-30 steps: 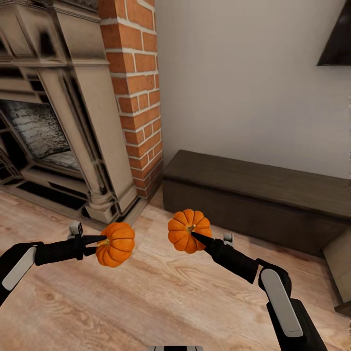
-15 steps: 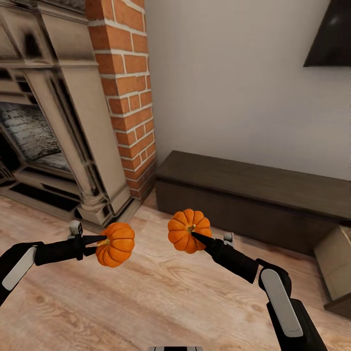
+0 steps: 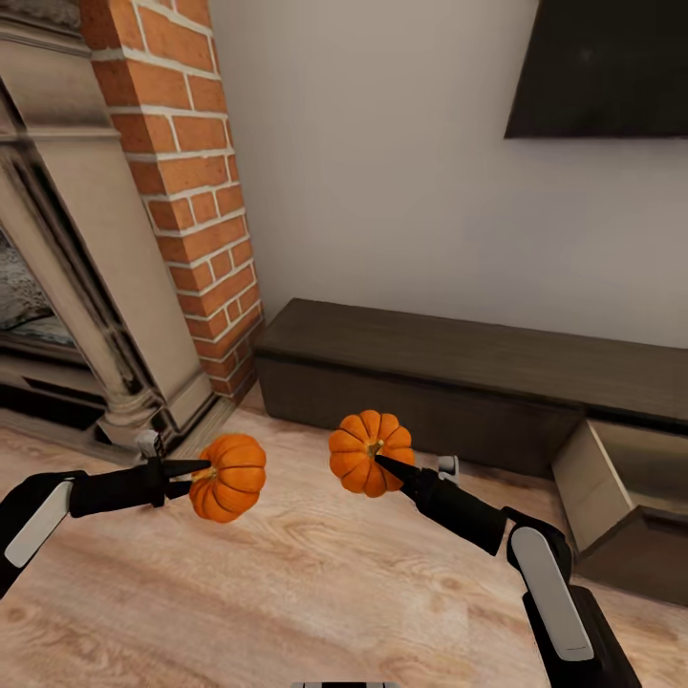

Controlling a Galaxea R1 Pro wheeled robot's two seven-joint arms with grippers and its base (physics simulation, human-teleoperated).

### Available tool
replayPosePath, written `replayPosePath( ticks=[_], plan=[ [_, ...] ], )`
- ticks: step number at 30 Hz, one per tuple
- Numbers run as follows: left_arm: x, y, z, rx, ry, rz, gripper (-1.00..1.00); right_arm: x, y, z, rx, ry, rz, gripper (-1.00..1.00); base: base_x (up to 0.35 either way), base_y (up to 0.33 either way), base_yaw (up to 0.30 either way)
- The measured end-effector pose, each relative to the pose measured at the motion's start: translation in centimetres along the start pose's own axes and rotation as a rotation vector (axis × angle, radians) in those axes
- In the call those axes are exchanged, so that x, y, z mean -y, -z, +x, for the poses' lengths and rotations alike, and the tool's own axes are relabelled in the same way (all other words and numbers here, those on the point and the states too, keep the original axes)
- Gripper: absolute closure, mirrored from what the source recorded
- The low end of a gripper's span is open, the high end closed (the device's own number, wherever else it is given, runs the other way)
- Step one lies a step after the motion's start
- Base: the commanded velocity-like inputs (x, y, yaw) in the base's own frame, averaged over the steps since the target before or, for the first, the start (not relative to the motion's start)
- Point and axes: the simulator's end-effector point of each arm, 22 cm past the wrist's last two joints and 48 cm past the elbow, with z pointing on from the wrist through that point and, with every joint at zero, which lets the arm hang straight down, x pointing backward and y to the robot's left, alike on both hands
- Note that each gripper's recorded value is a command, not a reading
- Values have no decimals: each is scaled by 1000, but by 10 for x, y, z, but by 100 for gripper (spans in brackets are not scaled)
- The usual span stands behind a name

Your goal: Place each of the two pumpkins and all three candles from the living room inside a cabinet in the living room (use any cabinet), then make sure every cabinet is closed, and position the cauldron so it is next to a table in the living room.

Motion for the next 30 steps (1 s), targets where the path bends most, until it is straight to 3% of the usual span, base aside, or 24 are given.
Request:
replayPosePath(
  ticks=[18, 30],
  plan=[
    [10, 3, -2, 7, -23, 3, 100, -10, 2, -3, 5, 21, -6, 100, -14, -267, -211],
    [16, 5, -4, 10, -33, 7, 100, -15, 2, -4, 8, 30, -14, 100, 0, -288, -114]
  ],
)
